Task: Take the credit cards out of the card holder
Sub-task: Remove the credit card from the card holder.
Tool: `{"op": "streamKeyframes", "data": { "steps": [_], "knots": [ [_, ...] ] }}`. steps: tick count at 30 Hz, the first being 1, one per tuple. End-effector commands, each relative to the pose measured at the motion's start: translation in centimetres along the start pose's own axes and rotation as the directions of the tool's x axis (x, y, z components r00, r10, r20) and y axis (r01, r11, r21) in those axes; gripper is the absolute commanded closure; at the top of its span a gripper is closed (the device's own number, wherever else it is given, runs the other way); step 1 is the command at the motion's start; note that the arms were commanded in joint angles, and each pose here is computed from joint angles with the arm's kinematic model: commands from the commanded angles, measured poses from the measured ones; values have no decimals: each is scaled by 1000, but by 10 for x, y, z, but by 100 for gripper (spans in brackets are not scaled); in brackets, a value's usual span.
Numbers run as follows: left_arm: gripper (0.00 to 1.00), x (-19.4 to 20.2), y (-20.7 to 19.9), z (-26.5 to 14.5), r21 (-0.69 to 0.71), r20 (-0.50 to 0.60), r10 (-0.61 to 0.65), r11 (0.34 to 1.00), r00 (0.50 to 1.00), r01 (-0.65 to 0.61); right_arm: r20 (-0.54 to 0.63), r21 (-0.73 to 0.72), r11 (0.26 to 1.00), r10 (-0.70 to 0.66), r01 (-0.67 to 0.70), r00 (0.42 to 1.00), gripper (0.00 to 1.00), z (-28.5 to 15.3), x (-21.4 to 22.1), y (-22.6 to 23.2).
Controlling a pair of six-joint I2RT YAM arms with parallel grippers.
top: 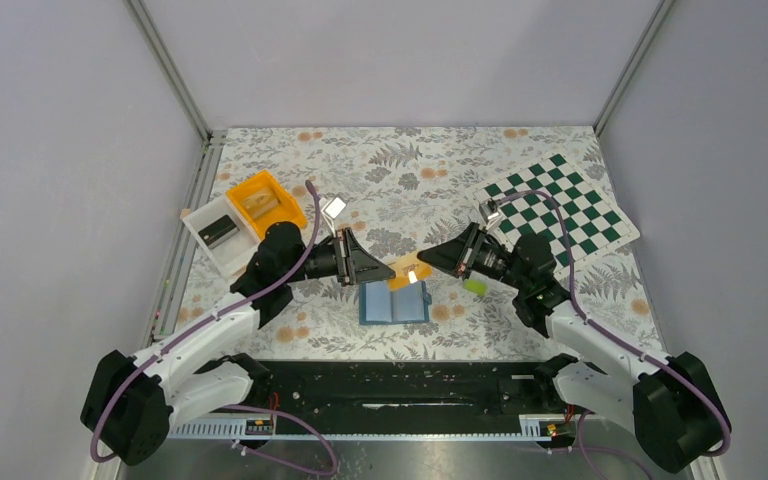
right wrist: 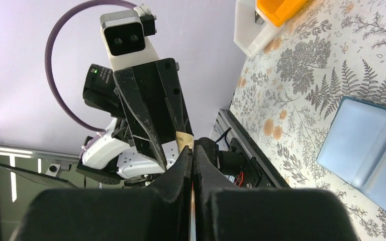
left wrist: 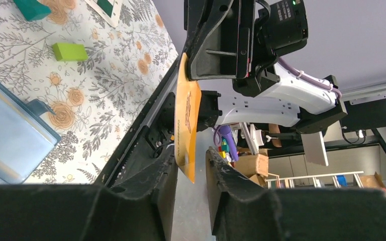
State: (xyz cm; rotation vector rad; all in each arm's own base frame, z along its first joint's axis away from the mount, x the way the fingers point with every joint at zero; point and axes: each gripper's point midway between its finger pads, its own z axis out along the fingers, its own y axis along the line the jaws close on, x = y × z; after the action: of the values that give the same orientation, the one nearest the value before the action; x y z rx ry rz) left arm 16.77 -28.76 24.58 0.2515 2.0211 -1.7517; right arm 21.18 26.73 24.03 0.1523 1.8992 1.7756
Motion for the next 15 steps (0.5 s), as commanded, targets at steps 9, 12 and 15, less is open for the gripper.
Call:
{"op": "streamKeyframes", "data": {
  "steps": [9, 12, 15],
  "knots": [
    [76, -19, 1, 3, -2, 116, -12, 1000, 993, 12, 163, -22, 999, 49, -46, 985, 100, -5, -20, -8],
    [96, -20, 8, 4, -16, 123, -31, 999, 992, 34, 180, -10, 998, 57, -56, 982, 100, -6, -20, -15],
    [100, -20, 9, 6, -7, 121, -46, 999, 992, 47, 176, 2, 998, 58, -59, 983, 100, -6, -19, -19]
  ]
}}
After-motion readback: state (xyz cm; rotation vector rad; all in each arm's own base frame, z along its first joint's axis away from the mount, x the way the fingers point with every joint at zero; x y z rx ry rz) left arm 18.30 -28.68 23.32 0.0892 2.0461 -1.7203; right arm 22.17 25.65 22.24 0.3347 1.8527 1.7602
